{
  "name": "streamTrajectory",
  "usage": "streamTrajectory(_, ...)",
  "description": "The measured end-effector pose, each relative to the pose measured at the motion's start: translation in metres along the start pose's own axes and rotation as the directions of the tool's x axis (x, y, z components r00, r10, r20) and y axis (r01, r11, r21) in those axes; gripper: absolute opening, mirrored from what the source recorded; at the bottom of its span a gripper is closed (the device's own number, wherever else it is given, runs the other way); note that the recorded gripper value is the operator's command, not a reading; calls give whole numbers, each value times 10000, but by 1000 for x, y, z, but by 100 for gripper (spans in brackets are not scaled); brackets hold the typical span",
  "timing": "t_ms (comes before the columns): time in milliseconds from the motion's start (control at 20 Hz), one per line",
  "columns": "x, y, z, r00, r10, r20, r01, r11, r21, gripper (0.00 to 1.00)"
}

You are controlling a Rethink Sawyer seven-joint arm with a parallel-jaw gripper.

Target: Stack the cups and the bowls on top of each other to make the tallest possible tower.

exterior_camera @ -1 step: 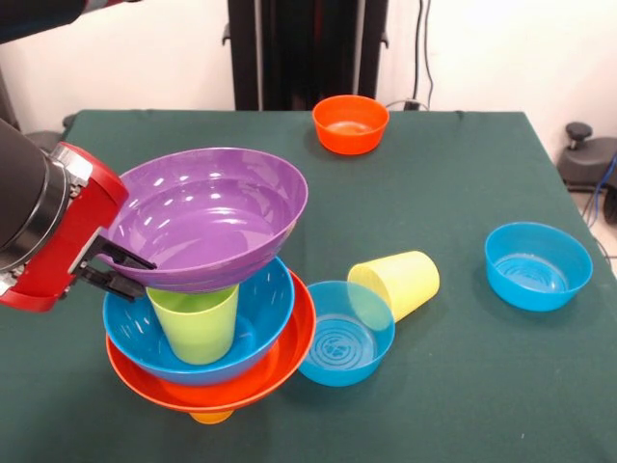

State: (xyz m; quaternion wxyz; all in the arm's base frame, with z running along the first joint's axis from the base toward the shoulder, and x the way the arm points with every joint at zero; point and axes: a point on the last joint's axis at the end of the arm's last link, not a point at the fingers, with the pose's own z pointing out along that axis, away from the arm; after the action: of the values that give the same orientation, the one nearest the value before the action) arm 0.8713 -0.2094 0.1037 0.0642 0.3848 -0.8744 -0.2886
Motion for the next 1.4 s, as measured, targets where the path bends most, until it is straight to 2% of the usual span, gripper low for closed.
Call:
streamTrajectory(800, 1, -1, 1, 10000, 45, -67, -45, 10000, 18, 0)
streamTrajectory(1150, 4, -5, 3, 9986, 308, -423, -301, 9994, 169, 0)
streamTrajectory(1400, 4, -6, 2, 9979, 287, -584, -272, 9993, 271, 0)
